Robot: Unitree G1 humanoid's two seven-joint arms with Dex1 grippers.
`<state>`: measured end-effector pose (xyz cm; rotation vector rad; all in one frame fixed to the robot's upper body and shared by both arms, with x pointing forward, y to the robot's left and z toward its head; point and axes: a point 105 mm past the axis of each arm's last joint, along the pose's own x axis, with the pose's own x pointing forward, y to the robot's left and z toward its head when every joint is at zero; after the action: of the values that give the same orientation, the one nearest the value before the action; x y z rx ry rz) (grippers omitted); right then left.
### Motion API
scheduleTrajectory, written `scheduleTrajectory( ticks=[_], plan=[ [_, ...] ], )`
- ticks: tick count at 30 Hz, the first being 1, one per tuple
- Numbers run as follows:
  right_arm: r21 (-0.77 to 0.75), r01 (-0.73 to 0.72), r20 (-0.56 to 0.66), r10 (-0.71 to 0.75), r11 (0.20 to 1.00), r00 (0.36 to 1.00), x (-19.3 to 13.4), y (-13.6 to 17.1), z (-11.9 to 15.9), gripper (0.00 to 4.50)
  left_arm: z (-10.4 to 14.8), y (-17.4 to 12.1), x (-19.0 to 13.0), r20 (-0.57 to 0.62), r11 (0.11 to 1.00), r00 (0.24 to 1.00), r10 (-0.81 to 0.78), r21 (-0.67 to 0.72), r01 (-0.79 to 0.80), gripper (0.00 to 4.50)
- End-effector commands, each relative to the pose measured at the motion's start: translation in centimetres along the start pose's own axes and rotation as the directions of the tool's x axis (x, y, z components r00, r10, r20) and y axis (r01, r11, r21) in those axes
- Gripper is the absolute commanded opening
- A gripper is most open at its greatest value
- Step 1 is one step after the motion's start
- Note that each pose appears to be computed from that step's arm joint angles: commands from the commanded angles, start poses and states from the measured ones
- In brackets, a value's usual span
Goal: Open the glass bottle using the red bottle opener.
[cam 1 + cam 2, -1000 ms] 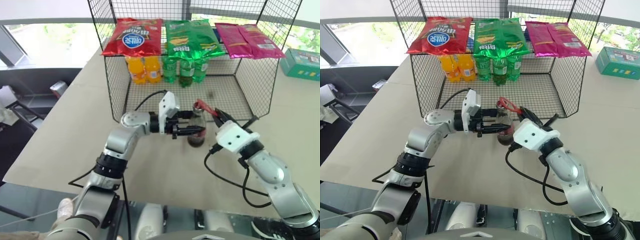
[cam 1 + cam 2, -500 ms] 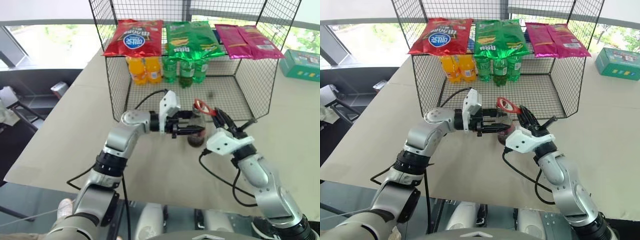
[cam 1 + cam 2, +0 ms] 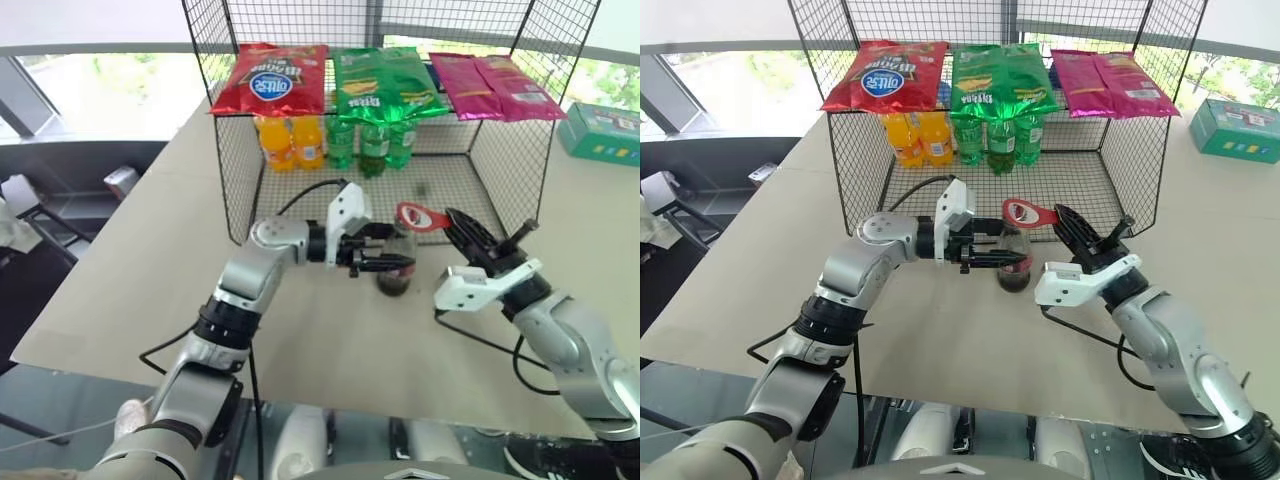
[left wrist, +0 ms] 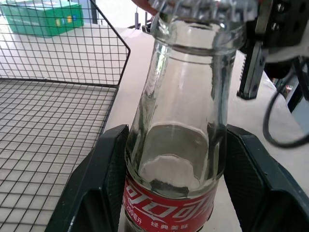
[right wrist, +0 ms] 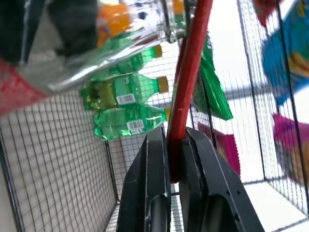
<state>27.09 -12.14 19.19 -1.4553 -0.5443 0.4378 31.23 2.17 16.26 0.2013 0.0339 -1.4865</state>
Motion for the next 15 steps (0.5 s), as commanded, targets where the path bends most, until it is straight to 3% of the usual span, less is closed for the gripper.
scheduleTrajectory(
  ticks=[1,8,15],
  plan=[
    [-0.130,-0.132,0.060,0.141,0.983,0.988,0.1,-0.9,-0.2,0.00,0.1,-0.5,0.8,0.002,0.999,0.999,-0.042,0.001,0.042,2.25],
    [-0.185,-0.065,0.105,0.086,0.981,0.991,1.3,-5.1,-0.3,0.00,0.0,-0.4,0.9,0.010,0.999,0.999,-0.038,0.005,0.038,2.25],
    [0.125,0.095,0.023,-0.099,0.988,0.995,0.6,-7.4,-0.9,0.00,0.1,-0.8,0.6,0.027,0.999,0.999,-0.039,0.014,0.039,2.25]
  ],
)
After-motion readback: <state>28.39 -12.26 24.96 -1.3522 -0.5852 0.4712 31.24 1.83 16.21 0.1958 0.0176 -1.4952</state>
